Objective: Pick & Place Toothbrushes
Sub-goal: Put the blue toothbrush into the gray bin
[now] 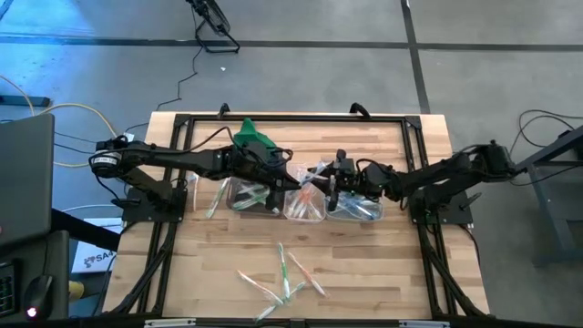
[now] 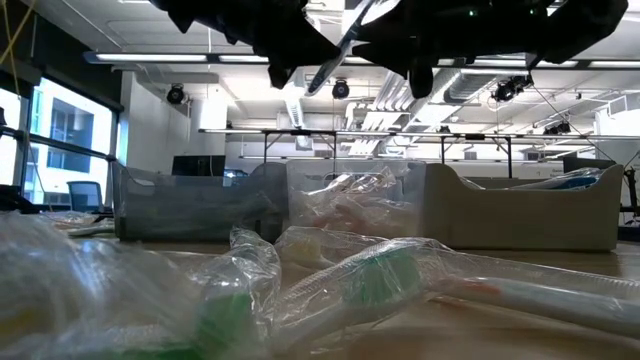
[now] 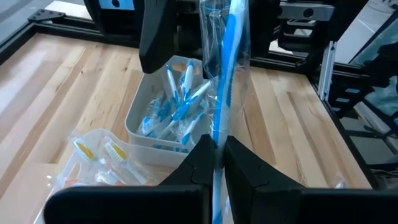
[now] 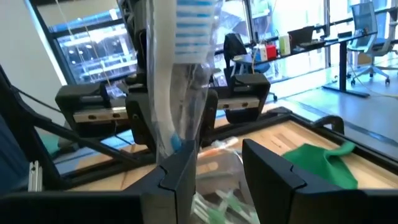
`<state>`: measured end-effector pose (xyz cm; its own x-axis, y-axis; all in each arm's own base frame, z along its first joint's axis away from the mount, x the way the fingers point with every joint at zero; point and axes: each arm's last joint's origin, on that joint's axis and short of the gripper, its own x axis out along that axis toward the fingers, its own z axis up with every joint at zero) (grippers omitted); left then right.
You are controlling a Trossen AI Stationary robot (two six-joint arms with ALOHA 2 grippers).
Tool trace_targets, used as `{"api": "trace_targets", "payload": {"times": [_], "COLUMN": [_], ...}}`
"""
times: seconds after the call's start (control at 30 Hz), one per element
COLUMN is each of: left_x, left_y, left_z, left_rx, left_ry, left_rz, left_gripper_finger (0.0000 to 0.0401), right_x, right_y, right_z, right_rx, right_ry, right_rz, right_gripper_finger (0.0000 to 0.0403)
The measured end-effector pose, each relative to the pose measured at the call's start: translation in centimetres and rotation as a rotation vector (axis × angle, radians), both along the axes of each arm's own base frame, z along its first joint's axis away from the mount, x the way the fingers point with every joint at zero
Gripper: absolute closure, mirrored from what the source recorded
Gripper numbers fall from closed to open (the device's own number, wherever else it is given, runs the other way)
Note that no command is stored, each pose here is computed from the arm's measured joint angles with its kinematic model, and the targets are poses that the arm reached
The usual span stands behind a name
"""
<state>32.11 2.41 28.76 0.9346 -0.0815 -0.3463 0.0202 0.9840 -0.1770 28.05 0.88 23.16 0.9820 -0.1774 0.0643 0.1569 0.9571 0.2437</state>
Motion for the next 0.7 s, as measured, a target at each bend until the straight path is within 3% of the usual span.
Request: {"api": "trace_targets", "payload": {"times": [0.53,0.7], "left_x": [0.0,0.0], "left_y": [0.1,0.1], "left_z": [-0.1,-0.1], "left_rx": [0.003,0.003], "left_ry": [0.006,0.005], "left_rz": [0.017,0.016], "left_gripper_finger": [0.0389,0.0389], "right_x": [-3.6,-3.9], "right_y": [1.3,1.6], "right_z": [1.9,2.2], "right_rx": [-0.041,-0.036], "right_ry": [0.191,0.180], "right_rz": [0.088,0.150], "right_gripper_finger": [0.0278,0.0278]}}
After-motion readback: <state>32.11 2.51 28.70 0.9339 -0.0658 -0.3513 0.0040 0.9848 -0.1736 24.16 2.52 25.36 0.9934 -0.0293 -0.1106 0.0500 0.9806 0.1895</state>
